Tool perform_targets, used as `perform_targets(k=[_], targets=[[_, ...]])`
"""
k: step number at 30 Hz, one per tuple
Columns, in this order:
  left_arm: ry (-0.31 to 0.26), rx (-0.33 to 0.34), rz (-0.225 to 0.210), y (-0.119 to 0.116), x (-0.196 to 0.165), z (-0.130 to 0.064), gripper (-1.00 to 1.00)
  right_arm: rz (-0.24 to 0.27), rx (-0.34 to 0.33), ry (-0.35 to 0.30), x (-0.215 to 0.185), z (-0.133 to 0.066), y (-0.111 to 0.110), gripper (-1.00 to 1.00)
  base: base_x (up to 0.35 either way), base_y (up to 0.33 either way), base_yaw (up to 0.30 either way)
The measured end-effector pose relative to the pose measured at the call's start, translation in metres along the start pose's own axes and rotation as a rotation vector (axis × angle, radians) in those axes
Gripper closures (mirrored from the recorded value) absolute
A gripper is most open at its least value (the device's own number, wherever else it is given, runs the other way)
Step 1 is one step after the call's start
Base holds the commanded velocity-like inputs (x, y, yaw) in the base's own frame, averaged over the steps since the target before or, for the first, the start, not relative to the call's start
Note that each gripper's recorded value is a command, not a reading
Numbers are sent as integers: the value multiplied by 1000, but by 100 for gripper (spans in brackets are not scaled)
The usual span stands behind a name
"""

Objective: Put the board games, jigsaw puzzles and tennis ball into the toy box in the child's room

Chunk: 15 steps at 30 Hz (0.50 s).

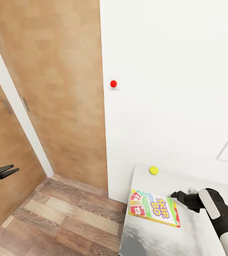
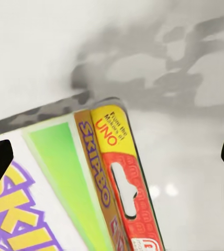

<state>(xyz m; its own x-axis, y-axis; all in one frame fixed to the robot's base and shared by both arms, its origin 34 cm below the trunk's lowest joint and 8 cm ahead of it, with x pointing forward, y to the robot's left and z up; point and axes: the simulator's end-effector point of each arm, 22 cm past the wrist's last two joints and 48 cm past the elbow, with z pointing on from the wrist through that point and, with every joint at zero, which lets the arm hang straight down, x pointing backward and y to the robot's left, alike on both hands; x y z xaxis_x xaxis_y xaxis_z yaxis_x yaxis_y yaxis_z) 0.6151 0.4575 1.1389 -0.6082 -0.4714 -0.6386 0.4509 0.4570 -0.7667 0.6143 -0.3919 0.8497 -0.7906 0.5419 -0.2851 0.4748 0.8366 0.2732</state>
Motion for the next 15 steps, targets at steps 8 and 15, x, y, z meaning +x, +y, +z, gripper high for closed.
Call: perform_targets(k=[8, 15], targets=[[2, -2, -4, 2, 1, 1, -100, 1, 1, 5, 2, 2, -1, -100, 12, -7, 0], [6, -6, -9, 6, 3, 2, -100, 1, 4, 12, 4, 5, -2, -100, 2, 61, 0]])
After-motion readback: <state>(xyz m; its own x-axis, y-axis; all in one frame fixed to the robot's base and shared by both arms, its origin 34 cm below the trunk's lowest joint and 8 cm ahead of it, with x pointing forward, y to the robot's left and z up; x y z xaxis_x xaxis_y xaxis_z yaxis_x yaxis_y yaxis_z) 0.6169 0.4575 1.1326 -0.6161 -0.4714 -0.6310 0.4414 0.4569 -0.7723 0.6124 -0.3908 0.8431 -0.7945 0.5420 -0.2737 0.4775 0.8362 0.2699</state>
